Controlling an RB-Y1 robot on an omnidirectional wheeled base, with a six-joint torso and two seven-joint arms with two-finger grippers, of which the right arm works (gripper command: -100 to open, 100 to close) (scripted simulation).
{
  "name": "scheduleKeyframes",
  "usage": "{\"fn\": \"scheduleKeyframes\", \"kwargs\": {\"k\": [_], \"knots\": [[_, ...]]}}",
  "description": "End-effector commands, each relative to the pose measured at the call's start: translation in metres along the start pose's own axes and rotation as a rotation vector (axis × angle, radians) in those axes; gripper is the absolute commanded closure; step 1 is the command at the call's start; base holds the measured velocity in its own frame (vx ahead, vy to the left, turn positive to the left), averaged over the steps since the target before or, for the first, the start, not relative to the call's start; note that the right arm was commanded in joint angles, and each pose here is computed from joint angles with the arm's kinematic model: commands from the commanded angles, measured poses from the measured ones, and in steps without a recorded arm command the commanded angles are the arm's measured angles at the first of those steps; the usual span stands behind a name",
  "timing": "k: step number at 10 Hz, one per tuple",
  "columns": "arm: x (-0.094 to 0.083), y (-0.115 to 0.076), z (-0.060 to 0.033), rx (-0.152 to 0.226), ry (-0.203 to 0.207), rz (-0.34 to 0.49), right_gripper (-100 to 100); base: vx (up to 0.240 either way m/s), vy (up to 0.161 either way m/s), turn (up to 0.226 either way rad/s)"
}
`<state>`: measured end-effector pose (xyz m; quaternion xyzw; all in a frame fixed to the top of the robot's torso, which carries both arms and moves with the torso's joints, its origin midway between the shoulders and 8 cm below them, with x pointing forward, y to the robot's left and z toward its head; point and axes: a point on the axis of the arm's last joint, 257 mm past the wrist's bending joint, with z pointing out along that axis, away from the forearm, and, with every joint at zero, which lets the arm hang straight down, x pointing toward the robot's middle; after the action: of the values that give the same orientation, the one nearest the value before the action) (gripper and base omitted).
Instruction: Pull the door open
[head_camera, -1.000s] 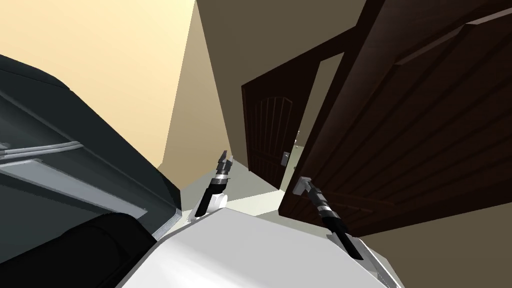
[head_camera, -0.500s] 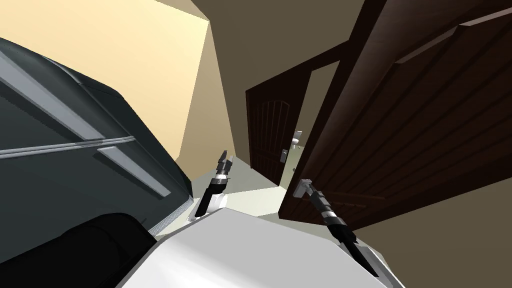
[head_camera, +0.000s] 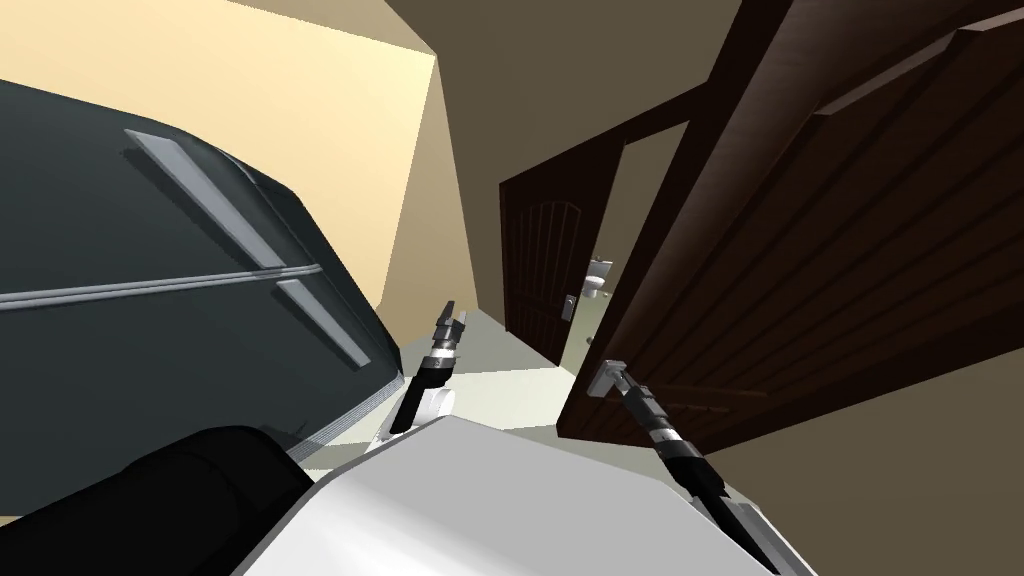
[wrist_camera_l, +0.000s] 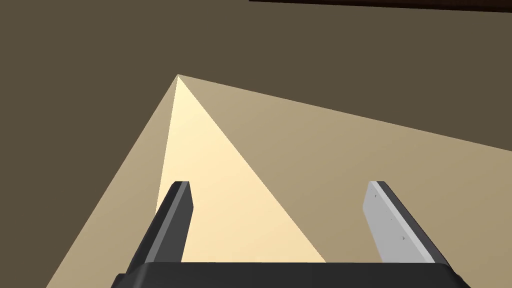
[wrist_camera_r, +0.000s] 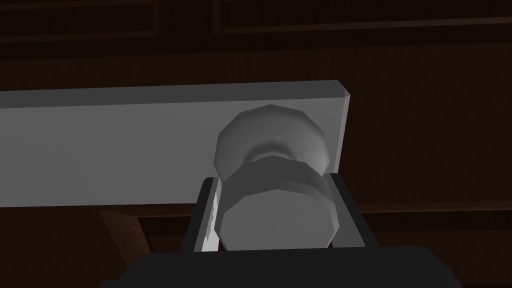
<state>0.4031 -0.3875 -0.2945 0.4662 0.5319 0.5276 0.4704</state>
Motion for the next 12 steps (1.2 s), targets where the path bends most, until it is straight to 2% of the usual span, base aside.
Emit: {"fn": "scheduleKeyframes", "kwargs": {"k": [1, 5, 6, 7, 9, 12], "knots": [[0.003, -0.003, -0.0069, 0.002, 0.024, 0.005, 100, -0.219, -0.072, 0.135], [0.005, -0.002, -0.0185, -0.001, 0.069, 0.008, 100, -0.206, -0.109, 0.133], [0.002, -0.002, -0.017, 0.003, 0.056, 0.004, 100, -0.104, -0.053, 0.027], [0.001, -0.005, -0.0265, 0.005, 0.069, 0.004, 100, -0.034, -0.013, 0.027], [-0.001, -0.006, -0.038, 0.004, 0.084, 0.003, 100, -0.029, -0.012, 0.033], [-0.006, -0.008, -0.062, 0.002, 0.115, 0.002, 100, -0.023, -0.015, 0.055]]}}
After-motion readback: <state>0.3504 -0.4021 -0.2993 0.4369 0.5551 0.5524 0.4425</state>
